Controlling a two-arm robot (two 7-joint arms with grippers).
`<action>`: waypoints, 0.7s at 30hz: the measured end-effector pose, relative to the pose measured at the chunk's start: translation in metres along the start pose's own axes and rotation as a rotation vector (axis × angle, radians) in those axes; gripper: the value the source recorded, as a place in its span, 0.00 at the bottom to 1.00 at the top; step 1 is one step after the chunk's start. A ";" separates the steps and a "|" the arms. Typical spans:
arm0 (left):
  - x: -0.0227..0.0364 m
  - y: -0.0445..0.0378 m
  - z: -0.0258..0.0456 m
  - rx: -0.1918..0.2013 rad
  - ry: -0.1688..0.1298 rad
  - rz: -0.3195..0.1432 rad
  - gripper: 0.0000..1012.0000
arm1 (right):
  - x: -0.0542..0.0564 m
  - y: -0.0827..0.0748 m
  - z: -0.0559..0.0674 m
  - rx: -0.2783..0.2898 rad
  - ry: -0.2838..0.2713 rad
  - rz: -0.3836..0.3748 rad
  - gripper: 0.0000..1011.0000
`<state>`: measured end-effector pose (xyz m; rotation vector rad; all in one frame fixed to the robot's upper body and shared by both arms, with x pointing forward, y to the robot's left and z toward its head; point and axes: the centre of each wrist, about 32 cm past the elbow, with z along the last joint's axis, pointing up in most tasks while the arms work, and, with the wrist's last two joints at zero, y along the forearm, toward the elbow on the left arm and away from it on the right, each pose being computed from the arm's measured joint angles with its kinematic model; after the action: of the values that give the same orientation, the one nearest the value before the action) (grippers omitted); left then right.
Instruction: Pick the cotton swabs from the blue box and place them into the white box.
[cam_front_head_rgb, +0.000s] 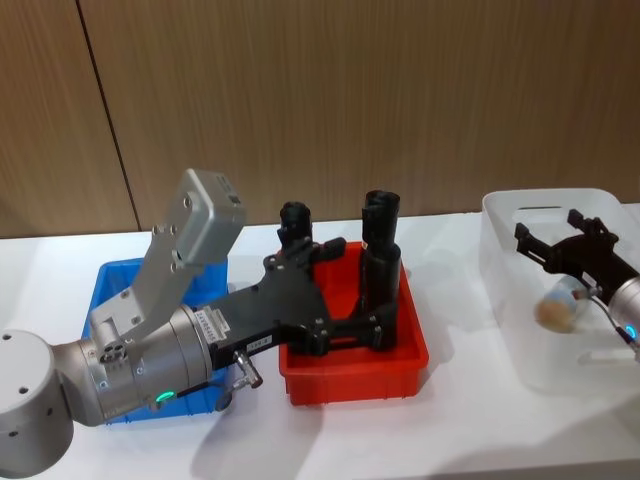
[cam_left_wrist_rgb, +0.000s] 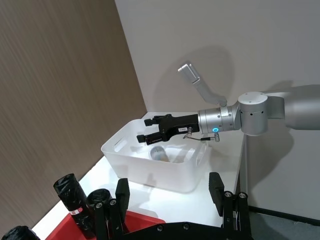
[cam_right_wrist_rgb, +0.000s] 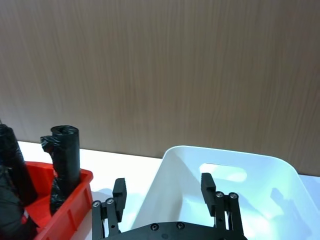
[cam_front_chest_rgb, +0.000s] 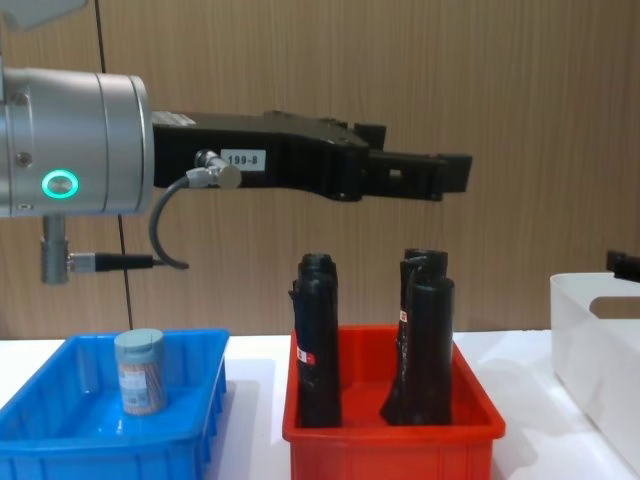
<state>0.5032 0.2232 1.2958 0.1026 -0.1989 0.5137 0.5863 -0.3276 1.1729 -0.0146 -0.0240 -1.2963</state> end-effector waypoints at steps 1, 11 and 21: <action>0.0000 0.0000 0.0000 0.000 0.000 0.000 0.99 | 0.001 0.001 -0.001 -0.002 0.002 -0.006 0.93; 0.0000 0.0000 0.0000 0.000 0.000 0.000 0.99 | 0.005 0.002 -0.004 -0.007 0.009 -0.021 0.99; 0.0000 0.0000 0.0000 0.000 0.000 0.000 0.99 | 0.007 0.002 -0.006 -0.006 0.013 -0.026 0.99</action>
<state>0.5031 0.2232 1.2958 0.1026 -0.1989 0.5138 0.5905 -0.3339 1.1672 -0.0111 -0.0087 -1.3224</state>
